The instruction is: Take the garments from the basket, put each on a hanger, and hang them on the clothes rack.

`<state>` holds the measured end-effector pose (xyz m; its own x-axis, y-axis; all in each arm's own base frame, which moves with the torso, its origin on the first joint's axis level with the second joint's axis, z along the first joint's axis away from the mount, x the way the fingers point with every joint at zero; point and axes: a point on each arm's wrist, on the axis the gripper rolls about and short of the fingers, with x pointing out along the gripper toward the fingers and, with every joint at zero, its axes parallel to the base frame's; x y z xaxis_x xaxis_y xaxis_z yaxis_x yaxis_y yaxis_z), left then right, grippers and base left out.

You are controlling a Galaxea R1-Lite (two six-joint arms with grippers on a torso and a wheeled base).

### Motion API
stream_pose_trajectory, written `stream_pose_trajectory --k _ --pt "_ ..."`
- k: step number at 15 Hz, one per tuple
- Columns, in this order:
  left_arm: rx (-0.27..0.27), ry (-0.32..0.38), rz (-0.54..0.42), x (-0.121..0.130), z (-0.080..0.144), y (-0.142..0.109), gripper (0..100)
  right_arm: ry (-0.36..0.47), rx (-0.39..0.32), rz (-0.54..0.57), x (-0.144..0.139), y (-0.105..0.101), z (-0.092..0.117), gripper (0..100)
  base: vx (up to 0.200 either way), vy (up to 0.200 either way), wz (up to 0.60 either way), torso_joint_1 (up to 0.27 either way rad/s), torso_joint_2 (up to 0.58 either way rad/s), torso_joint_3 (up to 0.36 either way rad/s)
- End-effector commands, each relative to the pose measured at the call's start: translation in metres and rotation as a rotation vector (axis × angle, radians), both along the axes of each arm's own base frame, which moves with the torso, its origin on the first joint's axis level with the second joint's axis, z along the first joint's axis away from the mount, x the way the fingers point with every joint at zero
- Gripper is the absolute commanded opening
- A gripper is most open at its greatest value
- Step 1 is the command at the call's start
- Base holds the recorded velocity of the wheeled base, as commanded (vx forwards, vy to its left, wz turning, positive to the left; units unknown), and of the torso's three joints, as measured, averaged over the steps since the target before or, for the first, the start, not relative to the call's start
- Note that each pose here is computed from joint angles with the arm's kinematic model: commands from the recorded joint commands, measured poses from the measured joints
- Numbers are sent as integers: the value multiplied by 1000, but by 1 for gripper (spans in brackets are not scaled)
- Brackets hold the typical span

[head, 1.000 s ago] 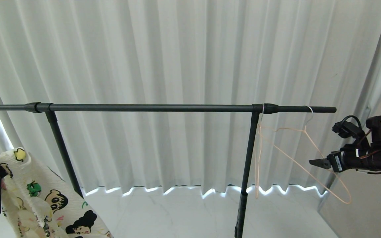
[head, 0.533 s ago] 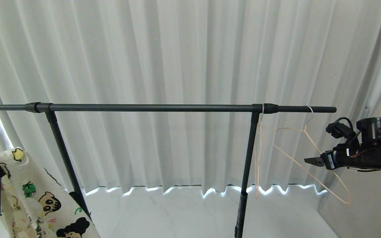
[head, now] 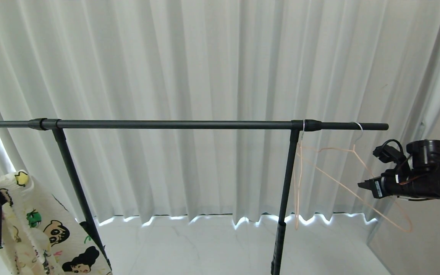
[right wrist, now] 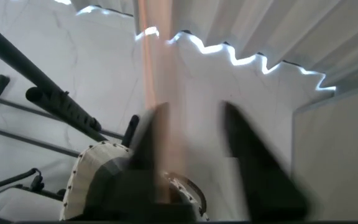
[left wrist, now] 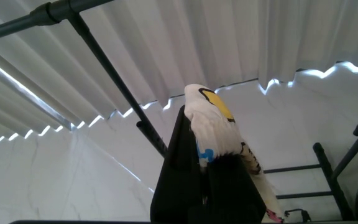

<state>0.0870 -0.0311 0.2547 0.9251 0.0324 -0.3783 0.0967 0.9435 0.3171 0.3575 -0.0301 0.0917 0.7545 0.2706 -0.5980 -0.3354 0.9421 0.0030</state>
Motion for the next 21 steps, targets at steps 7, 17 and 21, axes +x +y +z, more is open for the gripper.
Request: stream_pose_trajectory --k 7,17,21 --pt "-2 -4 1 -1 0 0 0 -73 49 -38 -3 2 20 0 0 0 0 0 0 0" --pt "-20 -27 5 -7 3 4 0 -152 64 -48 -55 10 61 0 0 0 0 0 0 0" --pt "-33 -48 16 -7 4 5 0 -188 44 -90 -75 12 74 0 0 0 0 0 0 0"
